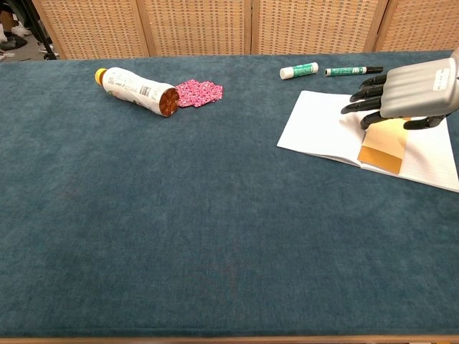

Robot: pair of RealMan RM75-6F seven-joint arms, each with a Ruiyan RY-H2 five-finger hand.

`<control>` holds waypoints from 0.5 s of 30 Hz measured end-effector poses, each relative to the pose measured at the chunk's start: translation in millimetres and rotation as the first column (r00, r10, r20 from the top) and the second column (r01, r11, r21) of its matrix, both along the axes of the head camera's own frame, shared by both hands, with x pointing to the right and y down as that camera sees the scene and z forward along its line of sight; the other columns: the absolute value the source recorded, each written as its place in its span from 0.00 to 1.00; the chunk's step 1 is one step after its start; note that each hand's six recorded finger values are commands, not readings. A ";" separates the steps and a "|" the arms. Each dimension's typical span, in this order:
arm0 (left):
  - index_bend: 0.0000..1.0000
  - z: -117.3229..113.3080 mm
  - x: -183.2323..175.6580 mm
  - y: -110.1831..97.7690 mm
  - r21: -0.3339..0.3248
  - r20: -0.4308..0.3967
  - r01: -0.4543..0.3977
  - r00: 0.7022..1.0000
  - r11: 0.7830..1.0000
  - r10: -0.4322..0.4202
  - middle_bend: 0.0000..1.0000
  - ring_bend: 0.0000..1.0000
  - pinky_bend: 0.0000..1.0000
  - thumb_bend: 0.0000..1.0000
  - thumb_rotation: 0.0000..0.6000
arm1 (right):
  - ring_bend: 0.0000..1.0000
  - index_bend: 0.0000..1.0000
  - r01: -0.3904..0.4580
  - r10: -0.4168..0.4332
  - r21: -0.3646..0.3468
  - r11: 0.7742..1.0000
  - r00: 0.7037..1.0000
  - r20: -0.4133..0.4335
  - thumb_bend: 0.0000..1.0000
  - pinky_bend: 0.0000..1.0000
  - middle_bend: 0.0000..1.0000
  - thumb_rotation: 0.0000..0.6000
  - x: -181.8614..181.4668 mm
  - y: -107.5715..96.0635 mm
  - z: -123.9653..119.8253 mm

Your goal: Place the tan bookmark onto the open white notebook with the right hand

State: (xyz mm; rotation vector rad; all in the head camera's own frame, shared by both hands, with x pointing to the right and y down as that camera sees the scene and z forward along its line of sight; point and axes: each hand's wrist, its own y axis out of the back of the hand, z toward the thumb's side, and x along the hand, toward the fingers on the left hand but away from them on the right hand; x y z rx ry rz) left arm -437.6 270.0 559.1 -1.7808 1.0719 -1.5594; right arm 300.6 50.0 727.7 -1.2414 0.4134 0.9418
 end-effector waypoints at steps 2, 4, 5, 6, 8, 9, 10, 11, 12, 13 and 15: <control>0.00 0.1 0.0 0.0 0.000 0.000 0.000 1.000 1.000 0.000 0.00 0.00 0.00 0.00 1.00 | 0.00 0.15 0.005 -0.005 0.006 1.000 1.000 0.002 0.42 0.09 0.00 1.00 0.1 -0.4 -1.2; 0.00 0.3 0.4 0.3 -0.002 -0.001 -0.001 1.000 1.000 0.001 0.00 0.00 0.00 0.00 1.00 | 0.00 0.15 0.009 -0.009 0.014 1.000 1.000 0.007 0.41 0.09 0.00 1.00 0.5 -0.8 -2.7; 0.00 0.4 0.7 0.4 -0.003 -0.002 -0.003 1.000 1.000 0.003 0.00 0.00 0.00 0.00 1.00 | 0.00 0.15 0.006 -0.006 0.016 1.000 1.000 0.009 0.41 0.09 0.00 1.00 1.3 -1.3 -3.7; 0.00 0.3 1.0 0.5 -0.003 -0.003 -0.004 1.000 1.000 0.004 0.00 0.00 0.00 0.00 1.00 | 0.00 0.15 0.003 -0.003 0.018 1.000 1.000 0.012 0.41 0.09 0.00 1.00 1.9 -1.8 -4.7; 0.00 -0.1 1.1 0.7 -0.003 -0.004 -0.005 1.000 1.000 0.005 0.00 0.00 0.00 0.00 1.00 | 0.00 0.15 -0.002 0.002 0.023 1.000 1.000 0.024 0.41 0.09 0.00 1.00 2.7 -3.0 -8.4; 0.00 -0.4 1.1 0.6 -0.002 -0.006 -0.005 1.000 1.000 0.005 0.00 0.00 0.00 0.00 1.00 | 0.00 0.15 -0.007 0.006 0.026 1.000 0.999 0.033 0.41 0.09 0.00 1.00 2.8 -3.8 -10.7; 0.00 -0.9 1.0 0.5 -0.001 -0.007 -0.005 1.000 1.000 0.005 0.00 0.00 0.00 0.00 1.00 | 0.00 0.15 -0.017 0.016 0.028 0.999 0.999 0.048 0.41 0.09 0.00 1.00 3.0 -4.9 -14.1; 0.00 -1.2 0.9 0.5 0.000 -0.008 -0.004 1.000 1.000 0.004 0.00 0.00 0.00 0.00 1.00 | 0.00 0.15 -0.027 0.025 0.028 0.999 0.998 0.061 0.41 0.09 0.00 1.00 3.2 -5.6 -16.9; 0.00 -1.6 0.8 0.4 0.001 -0.010 -0.004 1.000 1.000 0.004 0.00 0.00 0.00 0.00 1.00 | 0.00 0.15 -0.037 0.035 0.027 0.999 0.997 0.075 0.41 0.09 0.00 1.00 3.3 -6.2 -19.8; 0.00 -2.3 0.7 0.3 0.002 -0.013 -0.004 1.000 1.000 0.004 0.00 0.00 0.00 0.00 1.00 | 0.00 0.15 -0.052 0.049 0.026 0.998 0.994 0.095 0.42 0.09 0.00 1.00 3.5 -7.3 -24.4; 0.00 -3.5 0.2 0.0 0.005 -0.016 -0.003 1.000 1.000 0.003 0.00 0.00 0.00 0.00 1.00 | 0.00 0.15 -0.074 0.071 0.023 0.997 0.989 0.126 0.45 0.09 0.00 1.00 4.2 -8.4 -31.5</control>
